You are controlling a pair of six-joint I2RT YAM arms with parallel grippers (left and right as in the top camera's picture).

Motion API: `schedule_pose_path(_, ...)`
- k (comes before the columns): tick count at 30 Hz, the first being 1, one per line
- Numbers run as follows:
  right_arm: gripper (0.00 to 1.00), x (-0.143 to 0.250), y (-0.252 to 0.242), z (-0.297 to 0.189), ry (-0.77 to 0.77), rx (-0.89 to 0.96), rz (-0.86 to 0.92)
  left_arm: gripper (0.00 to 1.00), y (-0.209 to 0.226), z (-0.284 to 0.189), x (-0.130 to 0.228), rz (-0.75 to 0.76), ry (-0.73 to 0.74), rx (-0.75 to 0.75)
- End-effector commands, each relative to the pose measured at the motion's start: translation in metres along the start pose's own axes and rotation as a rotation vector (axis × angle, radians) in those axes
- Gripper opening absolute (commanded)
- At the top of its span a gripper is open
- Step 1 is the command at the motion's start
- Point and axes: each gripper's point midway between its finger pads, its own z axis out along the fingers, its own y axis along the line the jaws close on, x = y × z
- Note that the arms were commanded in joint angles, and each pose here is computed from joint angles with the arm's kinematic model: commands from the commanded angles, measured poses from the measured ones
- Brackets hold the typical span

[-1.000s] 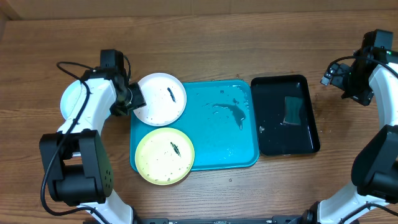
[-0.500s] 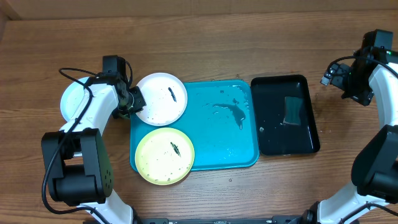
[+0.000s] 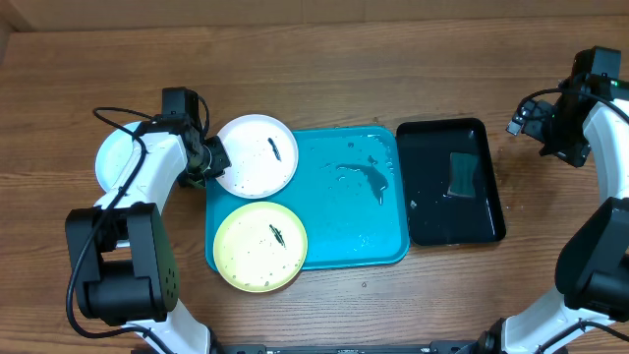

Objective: Clean dirty plates on tray and stack at the side
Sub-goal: 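Move the left gripper to the rim of the top-left white plate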

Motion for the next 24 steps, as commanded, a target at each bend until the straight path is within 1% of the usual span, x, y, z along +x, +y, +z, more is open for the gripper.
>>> schedule_pose_path(1,1.0,-0.011,0.001,-0.014,-0.049,-0.01,0.006,0.11,-0.014,0.0,0.011,-0.009,0.039,0.079)
schedule_pose_path(7,1.0,-0.011,0.001,-0.014,-0.049,-0.01,0.006,0.09,-0.035,-0.002,0.022,0.01,0.086,0.163)
schedule_pose_path(13,1.0,-0.011,0.001,-0.014,-0.049,-0.01,0.006,0.09,-0.059,-0.002,0.038,0.08,0.112,0.181)
schedule_pose_path(17,1.0,-0.011,0.002,-0.014,-0.049,-0.011,0.006,0.1,-0.069,-0.003,0.041,0.114,0.103,0.174)
schedule_pose_path(21,1.0,-0.011,0.001,-0.014,-0.049,-0.01,0.006,0.19,-0.075,-0.023,0.03,0.129,0.093,0.175)
schedule_pose_path(23,1.0,-0.011,0.001,-0.014,-0.049,-0.01,0.006,0.24,-0.07,-0.036,0.02,0.13,0.072,0.124)
schedule_pose_path(24,1.0,-0.011,0.002,-0.014,-0.049,-0.011,0.006,0.29,-0.063,-0.042,0.014,0.126,0.056,0.076)
